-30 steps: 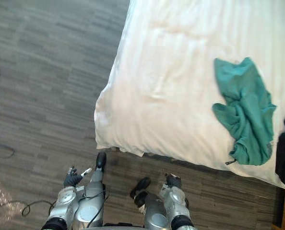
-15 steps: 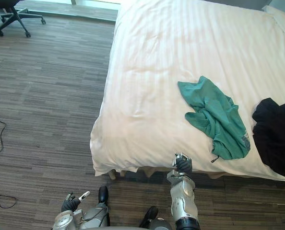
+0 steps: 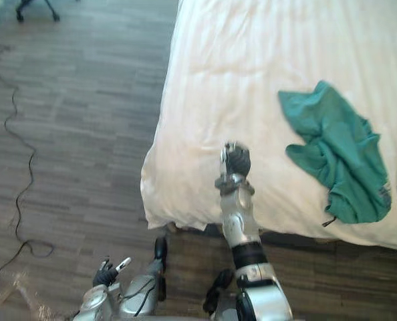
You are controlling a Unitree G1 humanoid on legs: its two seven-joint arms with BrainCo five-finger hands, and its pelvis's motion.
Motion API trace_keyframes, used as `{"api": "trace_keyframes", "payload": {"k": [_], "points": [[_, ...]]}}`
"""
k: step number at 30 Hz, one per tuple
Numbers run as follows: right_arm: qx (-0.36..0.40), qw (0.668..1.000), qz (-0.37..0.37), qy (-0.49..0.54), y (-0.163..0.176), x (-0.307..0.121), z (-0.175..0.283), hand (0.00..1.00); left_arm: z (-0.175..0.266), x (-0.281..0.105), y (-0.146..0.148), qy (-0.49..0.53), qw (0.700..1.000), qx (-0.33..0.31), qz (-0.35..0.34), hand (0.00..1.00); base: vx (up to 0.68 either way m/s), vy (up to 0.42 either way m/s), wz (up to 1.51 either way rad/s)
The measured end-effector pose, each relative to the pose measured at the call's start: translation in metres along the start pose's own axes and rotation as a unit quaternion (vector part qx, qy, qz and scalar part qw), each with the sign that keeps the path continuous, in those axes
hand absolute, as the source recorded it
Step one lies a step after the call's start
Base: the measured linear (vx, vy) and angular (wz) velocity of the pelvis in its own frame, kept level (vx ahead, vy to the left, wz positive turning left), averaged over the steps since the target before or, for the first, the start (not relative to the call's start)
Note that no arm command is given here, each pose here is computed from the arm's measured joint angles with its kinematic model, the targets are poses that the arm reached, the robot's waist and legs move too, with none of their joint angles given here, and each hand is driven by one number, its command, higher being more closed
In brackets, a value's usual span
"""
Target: Tidy the bed and pick cloth on bed and put in laundry
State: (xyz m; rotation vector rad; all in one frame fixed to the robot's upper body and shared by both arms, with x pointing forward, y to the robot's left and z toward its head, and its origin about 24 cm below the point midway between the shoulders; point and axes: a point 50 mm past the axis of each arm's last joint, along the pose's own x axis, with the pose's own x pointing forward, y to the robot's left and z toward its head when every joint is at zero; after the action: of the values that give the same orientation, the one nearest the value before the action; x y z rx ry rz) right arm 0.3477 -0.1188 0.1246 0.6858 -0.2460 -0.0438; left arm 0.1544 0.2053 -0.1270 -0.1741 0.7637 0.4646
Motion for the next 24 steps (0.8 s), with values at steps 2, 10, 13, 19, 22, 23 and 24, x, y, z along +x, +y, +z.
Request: {"api": "trace_keyframes", "payload": {"k": [2,10,13,19,22,23,24], "points": [[0.007,1.000,0.003,-0.021,0.008,0.009,0.012,1.00,0.007,0.002,-0.004,-0.011,1.000,-0.010,-0.004,0.00,-0.04,0.022,0.02],[0.013,0.997,0.007,-0.075,0.013,0.019,0.033,1.00,0.023,0.006,-0.012,-0.043,0.999,-0.032,-0.010,0.00,0.00,0.008,-0.07],[0.016,0.996,0.019,-0.090,0.017,0.019,0.037,1.00,0.041,0.010,-0.022,-0.067,0.997,-0.039,-0.021,0.00,-0.02,0.009,0.01],[0.030,0.995,0.011,-0.094,0.013,0.016,0.036,1.00,0.047,0.010,-0.024,-0.079,0.994,-0.078,-0.013,0.00,-0.03,-0.004,-0.12],[0.042,0.995,0.001,-0.086,0.008,0.010,0.028,1.00,0.048,0.010,-0.022,-0.079,0.993,-0.090,-0.007,0.00,0.03,0.000,-0.16],[0.046,0.995,-0.004,-0.084,0.005,0.008,0.026,1.00,0.048,0.010,-0.022,-0.079,0.992,-0.095,-0.008,0.00,0.05,0.008,-0.23],[0.051,0.995,-0.010,-0.086,0.002,0.007,0.026,1.00,0.048,0.010,-0.023,-0.079,0.992,-0.097,-0.009,0.00,0.05,0.012,-0.25]]}}
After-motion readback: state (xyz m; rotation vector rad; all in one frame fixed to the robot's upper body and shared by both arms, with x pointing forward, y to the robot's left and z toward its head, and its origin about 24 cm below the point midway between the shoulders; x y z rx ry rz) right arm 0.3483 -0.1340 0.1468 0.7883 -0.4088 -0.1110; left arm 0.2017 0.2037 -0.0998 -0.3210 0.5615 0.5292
